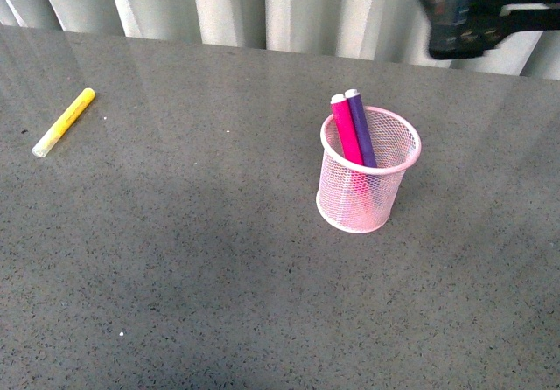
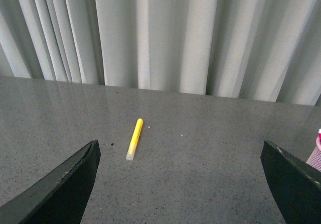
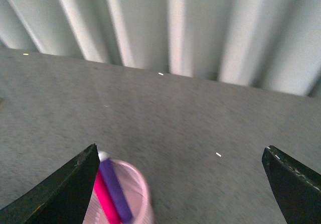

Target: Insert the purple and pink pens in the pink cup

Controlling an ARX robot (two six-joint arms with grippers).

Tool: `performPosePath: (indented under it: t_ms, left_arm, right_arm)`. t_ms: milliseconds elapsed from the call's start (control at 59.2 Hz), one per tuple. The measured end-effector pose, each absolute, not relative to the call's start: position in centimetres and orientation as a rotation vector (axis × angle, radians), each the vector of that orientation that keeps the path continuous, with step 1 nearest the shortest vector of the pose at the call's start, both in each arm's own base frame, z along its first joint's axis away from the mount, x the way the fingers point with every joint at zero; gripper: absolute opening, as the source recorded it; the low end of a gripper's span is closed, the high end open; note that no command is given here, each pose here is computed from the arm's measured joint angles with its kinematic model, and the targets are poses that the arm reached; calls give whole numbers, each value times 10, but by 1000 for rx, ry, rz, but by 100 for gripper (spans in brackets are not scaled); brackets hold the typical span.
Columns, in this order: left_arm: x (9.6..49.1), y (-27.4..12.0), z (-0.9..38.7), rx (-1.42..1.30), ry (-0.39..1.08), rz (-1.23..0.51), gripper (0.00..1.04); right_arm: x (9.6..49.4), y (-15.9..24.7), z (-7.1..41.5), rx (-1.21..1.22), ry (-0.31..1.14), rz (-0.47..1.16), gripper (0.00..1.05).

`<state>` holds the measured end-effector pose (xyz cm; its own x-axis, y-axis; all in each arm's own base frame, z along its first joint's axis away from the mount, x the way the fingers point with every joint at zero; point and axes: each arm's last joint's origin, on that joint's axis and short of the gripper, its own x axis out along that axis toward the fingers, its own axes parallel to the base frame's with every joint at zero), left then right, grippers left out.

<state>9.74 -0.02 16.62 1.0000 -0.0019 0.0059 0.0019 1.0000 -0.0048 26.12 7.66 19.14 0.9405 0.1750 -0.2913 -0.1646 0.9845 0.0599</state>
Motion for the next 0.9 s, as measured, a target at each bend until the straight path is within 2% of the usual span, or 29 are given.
performPosePath:
  t_ms: [135, 203, 355, 490, 574, 591, 895]
  left_arm:
    - [97, 0, 166, -5, -6, -2, 98]
    - [97, 0, 166, -5, -6, -2, 98]
    - [97, 0, 166, -5, -6, -3, 98]
    - [97, 0, 166, -5, -6, 0, 98]
    - [97, 0, 166, -4, -6, 0, 98]
    - [97, 0, 166, -4, -7, 0, 98]
    - [97, 0, 166, -5, -7, 0, 98]
  right_arm:
    - [219, 28, 202, 78, 433, -10, 98]
    - [202, 17, 202, 92, 470, -62, 98]
    - [196, 14, 206, 106, 434, -51, 96]
    - [186, 13, 190, 38, 131, 14, 74]
    - [177, 4, 194, 20, 15, 23, 59]
    - [176, 4, 195, 20, 11, 21, 58]
    - [152, 0, 180, 2, 10, 2, 3]
